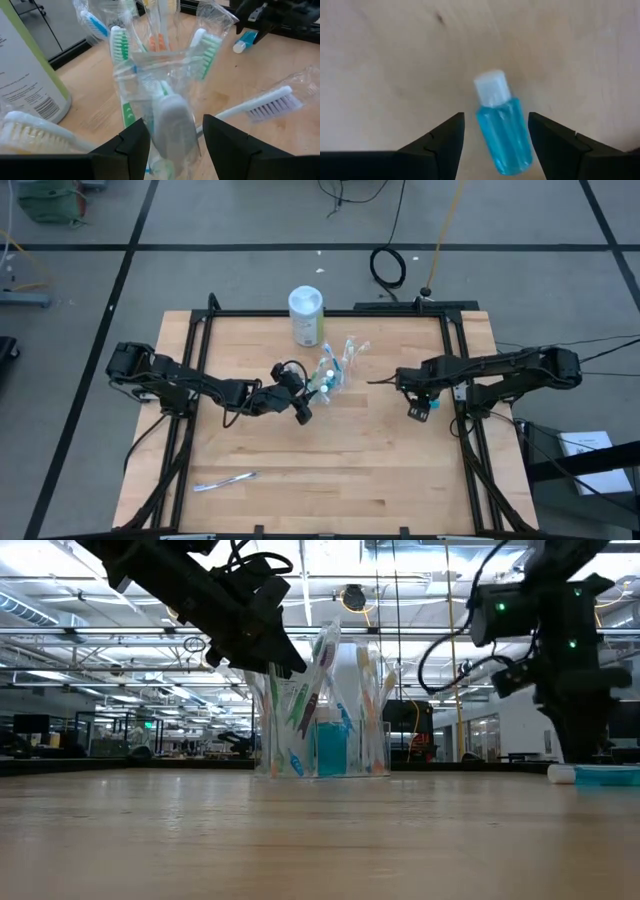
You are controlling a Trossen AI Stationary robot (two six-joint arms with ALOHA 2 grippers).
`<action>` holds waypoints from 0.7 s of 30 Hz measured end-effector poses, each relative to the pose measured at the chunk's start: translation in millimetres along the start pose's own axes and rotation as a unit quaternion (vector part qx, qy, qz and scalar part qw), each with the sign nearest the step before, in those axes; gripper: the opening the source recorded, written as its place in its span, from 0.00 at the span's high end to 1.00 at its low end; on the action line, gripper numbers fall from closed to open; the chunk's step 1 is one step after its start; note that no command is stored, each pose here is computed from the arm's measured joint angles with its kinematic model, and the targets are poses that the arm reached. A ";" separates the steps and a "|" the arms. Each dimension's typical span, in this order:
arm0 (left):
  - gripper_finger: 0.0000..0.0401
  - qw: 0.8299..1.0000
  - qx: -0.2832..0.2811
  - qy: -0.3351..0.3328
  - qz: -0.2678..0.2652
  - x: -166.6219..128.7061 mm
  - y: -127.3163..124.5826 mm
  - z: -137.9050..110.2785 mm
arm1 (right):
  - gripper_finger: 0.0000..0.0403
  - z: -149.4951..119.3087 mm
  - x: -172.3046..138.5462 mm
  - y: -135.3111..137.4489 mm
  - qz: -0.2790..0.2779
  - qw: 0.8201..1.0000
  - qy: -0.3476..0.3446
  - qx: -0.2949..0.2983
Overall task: Pick & Place toothbrushing station
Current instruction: Put the blue mouthwash into the transparent organizer
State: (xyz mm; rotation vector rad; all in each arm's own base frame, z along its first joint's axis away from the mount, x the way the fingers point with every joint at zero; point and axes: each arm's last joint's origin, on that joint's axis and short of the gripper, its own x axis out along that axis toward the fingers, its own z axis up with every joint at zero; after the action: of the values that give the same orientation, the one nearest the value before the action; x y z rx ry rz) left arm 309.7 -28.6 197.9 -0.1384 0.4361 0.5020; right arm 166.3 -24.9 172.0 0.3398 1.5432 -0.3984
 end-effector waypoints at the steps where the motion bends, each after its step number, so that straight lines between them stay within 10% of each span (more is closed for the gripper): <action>1: 0.54 1.000 0.000 0.000 0.000 0.0 0.0 0.0 | 0.47 -1.1 3.0 -0.6 -0.005 1.000 -0.001 -0.002; 21: 0.54 1.000 -0.004 -0.007 -0.006 -0.6 -1.6 1.3 | 0.48 3.7 28.3 2.0 -0.012 0.999 0.015 -0.027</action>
State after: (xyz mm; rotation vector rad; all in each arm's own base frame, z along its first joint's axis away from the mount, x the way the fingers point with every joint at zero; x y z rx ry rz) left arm 310.5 -29.9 199.4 -0.1448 0.4204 0.4935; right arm 170.2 -25.8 143.6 0.2877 1.5861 -0.3708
